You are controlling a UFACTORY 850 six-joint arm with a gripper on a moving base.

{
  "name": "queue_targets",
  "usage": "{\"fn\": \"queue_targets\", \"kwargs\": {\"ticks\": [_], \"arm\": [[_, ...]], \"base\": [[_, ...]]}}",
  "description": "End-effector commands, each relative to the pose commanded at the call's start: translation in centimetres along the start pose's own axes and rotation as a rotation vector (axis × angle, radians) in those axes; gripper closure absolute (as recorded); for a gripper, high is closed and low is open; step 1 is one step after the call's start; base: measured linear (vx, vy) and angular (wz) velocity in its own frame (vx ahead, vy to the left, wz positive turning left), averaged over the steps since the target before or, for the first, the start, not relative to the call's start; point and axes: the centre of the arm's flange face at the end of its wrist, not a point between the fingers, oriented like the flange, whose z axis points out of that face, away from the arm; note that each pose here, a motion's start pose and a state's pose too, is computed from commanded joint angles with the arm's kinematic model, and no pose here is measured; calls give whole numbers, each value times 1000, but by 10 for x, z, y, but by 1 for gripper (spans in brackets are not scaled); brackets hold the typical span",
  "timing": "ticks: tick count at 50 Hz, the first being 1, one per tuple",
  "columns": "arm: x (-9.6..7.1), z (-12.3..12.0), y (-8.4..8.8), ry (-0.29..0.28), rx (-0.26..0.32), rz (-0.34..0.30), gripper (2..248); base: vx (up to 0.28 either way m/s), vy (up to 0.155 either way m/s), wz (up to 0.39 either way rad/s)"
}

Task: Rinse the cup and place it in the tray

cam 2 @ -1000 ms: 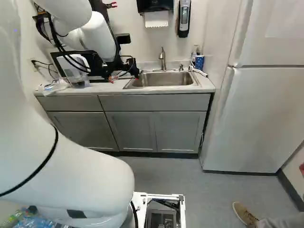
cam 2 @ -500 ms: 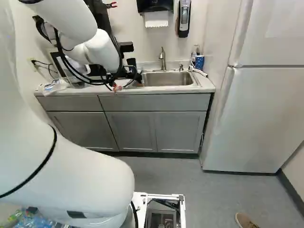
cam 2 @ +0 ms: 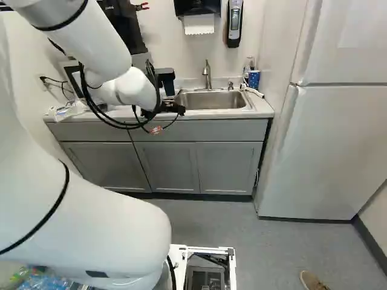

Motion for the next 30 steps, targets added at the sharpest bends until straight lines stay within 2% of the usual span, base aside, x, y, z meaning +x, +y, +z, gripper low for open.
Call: {"fn": "queue_targets", "kwargs": {"ticks": [30], "arm": [[-81, 4, 12, 137, -33, 26, 3]], "base": [[0, 0, 0]]}}
